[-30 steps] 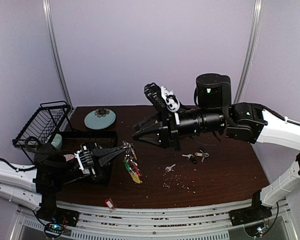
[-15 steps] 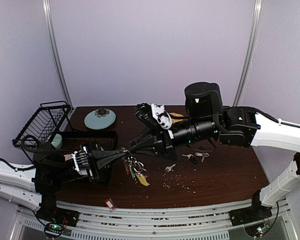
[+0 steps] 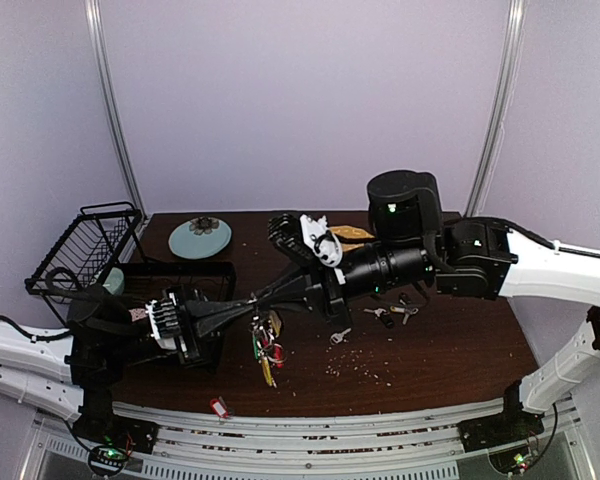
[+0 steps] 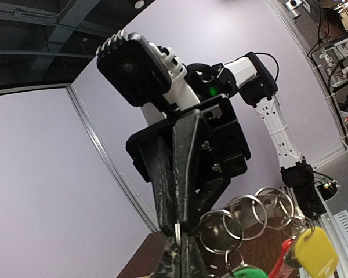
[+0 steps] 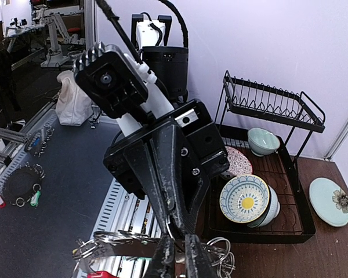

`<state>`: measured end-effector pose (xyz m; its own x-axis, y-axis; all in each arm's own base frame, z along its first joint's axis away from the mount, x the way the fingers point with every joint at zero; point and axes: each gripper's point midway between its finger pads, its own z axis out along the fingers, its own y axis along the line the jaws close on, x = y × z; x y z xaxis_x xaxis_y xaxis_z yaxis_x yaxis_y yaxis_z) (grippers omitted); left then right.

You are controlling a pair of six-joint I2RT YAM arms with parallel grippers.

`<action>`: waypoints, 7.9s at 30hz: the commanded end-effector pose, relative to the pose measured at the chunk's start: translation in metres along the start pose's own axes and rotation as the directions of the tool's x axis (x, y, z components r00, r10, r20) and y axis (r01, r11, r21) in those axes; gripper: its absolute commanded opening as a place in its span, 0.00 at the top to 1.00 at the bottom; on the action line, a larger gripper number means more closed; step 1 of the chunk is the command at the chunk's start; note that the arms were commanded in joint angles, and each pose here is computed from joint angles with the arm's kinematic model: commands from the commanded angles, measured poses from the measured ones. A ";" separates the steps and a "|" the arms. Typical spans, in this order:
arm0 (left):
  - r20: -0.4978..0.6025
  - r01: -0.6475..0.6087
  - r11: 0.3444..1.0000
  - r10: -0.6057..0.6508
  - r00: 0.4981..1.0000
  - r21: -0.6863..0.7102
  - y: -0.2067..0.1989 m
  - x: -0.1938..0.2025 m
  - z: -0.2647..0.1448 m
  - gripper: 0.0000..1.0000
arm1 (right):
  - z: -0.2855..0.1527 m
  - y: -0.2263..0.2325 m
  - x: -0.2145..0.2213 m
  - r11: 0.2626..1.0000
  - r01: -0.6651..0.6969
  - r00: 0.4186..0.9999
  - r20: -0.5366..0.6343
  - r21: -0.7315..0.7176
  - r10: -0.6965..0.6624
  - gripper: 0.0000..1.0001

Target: Put the keys on the keyring

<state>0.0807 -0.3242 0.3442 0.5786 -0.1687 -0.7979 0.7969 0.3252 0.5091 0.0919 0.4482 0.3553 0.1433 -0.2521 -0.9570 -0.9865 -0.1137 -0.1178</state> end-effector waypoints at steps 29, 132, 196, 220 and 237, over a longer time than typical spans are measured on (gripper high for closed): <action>-0.481 0.398 0.895 -0.444 0.756 -0.202 0.004 0.077 -0.014 0.52 | -0.061 -0.046 0.062 0.928 0.060 0.976 -0.217 0.368 0.023 1.00; -0.623 0.420 0.538 -0.777 -0.089 -0.731 -0.098 0.235 -0.146 0.60 | -0.088 0.015 0.094 0.984 0.040 0.990 -0.138 0.176 -0.016 1.00; -0.727 0.196 0.980 -0.160 0.668 -0.035 -0.020 0.086 0.019 1.00 | -0.064 -0.004 0.112 0.970 0.051 0.977 -0.215 0.237 0.002 1.00; -0.418 -0.080 0.973 0.166 0.893 0.215 -0.012 0.036 0.042 1.00 | -0.041 -0.011 0.058 0.976 0.120 0.976 -0.202 0.182 -0.082 1.00; -0.447 -0.062 0.943 0.212 0.869 0.327 -0.030 0.046 0.039 1.00 | -0.049 -0.018 0.049 0.963 0.130 0.977 -0.196 0.235 -0.085 1.00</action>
<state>0.0935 -0.3747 0.2964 0.5800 0.3567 -0.7324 0.7754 0.0339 0.6306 0.1187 0.3910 0.2904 0.2159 -0.4941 -0.8422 -0.9623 0.0386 -0.2693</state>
